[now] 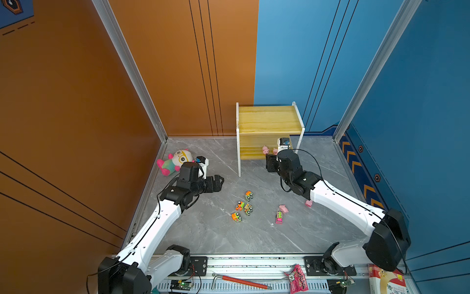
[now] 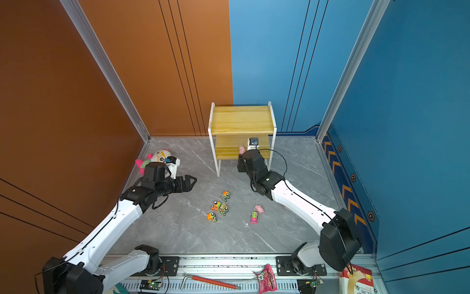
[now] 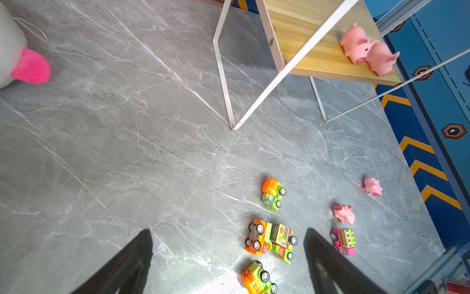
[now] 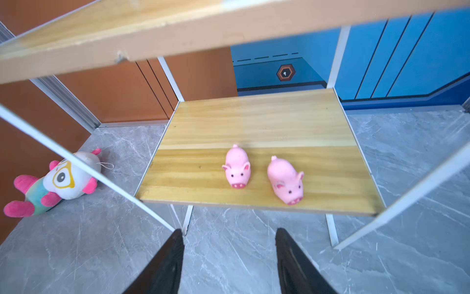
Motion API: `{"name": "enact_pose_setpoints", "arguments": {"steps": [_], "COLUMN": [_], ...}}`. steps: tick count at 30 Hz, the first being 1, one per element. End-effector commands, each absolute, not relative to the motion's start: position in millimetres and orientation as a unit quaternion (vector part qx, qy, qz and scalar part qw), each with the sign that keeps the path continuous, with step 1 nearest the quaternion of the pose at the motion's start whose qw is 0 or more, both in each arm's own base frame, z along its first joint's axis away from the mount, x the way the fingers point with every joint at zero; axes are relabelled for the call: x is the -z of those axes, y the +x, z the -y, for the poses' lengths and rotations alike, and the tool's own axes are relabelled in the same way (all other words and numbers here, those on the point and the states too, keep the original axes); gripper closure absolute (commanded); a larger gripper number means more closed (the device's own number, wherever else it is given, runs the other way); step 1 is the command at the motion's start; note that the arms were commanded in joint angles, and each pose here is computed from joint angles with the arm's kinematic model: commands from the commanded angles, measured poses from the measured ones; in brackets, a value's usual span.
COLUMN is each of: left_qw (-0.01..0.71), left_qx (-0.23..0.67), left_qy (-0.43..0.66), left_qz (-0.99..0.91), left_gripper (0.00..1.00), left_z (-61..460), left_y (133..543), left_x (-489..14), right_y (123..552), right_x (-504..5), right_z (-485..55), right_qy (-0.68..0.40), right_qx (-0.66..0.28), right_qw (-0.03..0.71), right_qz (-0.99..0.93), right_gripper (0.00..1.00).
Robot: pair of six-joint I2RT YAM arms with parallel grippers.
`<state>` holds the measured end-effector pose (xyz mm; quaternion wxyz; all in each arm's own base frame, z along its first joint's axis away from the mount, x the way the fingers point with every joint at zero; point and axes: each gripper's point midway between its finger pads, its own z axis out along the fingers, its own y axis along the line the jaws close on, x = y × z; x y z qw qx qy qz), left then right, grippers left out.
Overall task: Organize plastic toys on shelves
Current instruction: Place the plastic toy on the shelf, then pick up the plastic toy from the middle-right of the table.
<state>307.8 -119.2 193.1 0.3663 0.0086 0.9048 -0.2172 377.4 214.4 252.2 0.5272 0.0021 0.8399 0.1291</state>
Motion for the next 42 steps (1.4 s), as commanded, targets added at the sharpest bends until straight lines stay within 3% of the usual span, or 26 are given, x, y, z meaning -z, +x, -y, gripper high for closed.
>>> {"name": "enact_pose_setpoints", "arguments": {"steps": [1,8,15,39,42], "left_qw": [0.360,0.359,0.361,0.364,0.363], "left_qx": [0.225,0.228,0.226,0.226,0.226], "left_qy": [0.009,0.014,0.024,0.027,0.026], "left_qz": [-0.905,-0.905,-0.904,-0.903,-0.903], "left_gripper": [0.07,0.07,0.07,0.06,0.06], "left_z": [121.0,124.5,129.0,129.5,129.6], "left_y": [307.7,306.9,303.8,302.5,302.6], "left_x": [-189.5,-189.9,-190.7,-193.1,-192.4], "right_y": [341.2,291.5,274.1,273.5,279.2], "right_x": [-203.0,-139.1,-92.6,-32.8,-29.0], "right_z": [-186.7,-110.5,-57.4,-22.0,-22.4], "right_qy": [0.031,0.141,0.249,0.294,0.285], "right_qx": [-0.110,-0.048,0.000,0.053,0.059], "right_qw": [0.454,0.367,0.290,0.203,0.199], "right_qz": [-0.884,-0.918,-0.924,-0.932,-0.936], "right_gripper": [0.41,0.42,0.44,0.49,0.57]}}
